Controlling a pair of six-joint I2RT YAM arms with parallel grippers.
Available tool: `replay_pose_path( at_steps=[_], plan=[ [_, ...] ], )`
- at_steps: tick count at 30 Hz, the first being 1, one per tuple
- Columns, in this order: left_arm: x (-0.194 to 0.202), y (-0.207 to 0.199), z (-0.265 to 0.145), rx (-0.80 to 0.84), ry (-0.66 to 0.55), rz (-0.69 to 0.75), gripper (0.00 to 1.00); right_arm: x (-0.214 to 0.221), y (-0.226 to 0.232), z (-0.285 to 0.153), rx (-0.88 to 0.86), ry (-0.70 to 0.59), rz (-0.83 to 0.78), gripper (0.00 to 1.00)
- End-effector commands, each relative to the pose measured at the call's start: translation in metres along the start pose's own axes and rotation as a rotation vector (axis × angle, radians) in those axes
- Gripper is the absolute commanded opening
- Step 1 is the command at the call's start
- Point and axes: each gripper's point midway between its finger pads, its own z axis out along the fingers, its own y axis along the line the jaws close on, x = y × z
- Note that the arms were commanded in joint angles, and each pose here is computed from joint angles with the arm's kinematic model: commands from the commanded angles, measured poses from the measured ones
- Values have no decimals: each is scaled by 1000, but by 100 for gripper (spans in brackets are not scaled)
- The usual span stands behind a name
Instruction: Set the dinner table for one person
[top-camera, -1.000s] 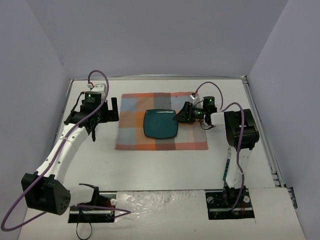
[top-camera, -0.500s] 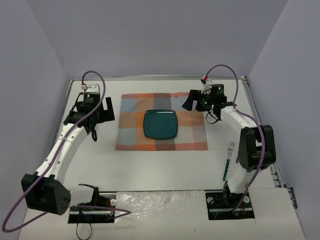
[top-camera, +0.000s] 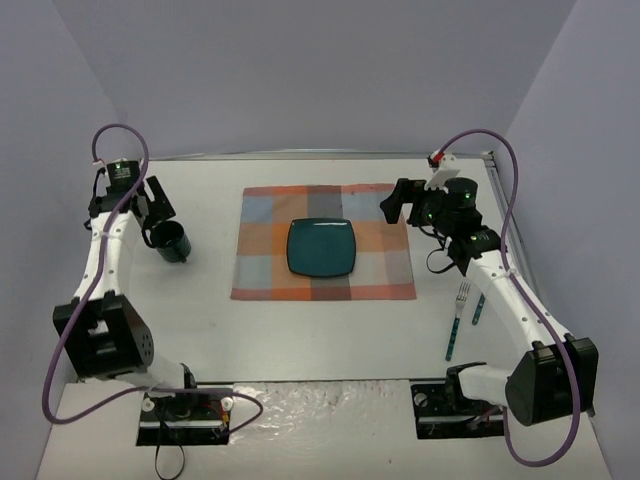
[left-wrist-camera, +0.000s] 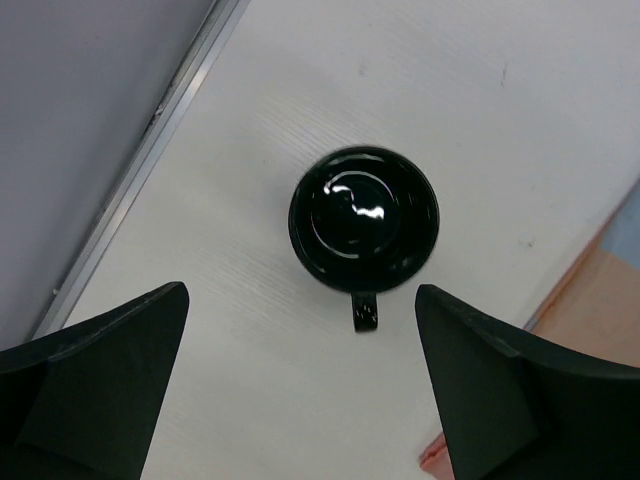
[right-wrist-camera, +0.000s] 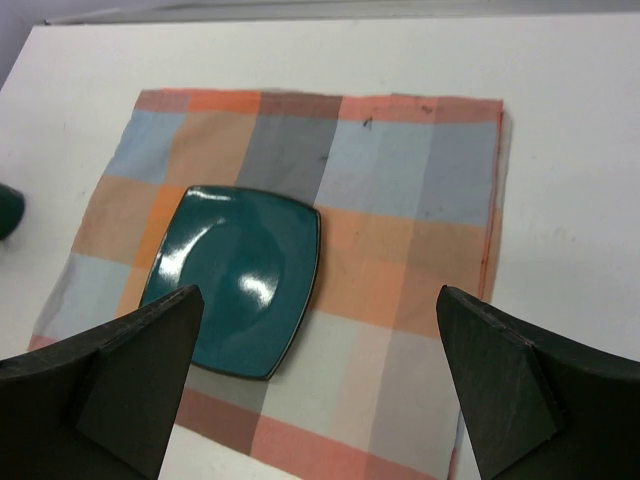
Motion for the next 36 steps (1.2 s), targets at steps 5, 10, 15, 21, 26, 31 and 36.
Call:
replay_pose_path(
  at_steps=[5, 10, 15, 21, 26, 31, 36],
  plan=[
    [-22, -3, 63, 97, 57, 114, 86, 6, 28, -11, -100, -28, -8, 100],
    [-17, -5, 90, 130, 104, 115, 77, 9, 31, -13, -110, -27, -18, 100],
    [-21, -9, 101, 137, 95, 119, 62, 11, 31, -12, -112, -20, -24, 100],
    [-22, -11, 110, 146, 94, 131, 44, 14, 32, -10, -119, -9, -26, 100],
    [-20, -15, 112, 165, 90, 136, 28, 18, 33, -7, -124, 5, -25, 100],
    [-20, -19, 105, 183, 91, 124, 1, 22, 39, -4, -140, 17, -53, 100],
    [-33, -30, 66, 200, 40, 134, 0, 29, 71, -1, -219, 48, -156, 99]
  ],
)
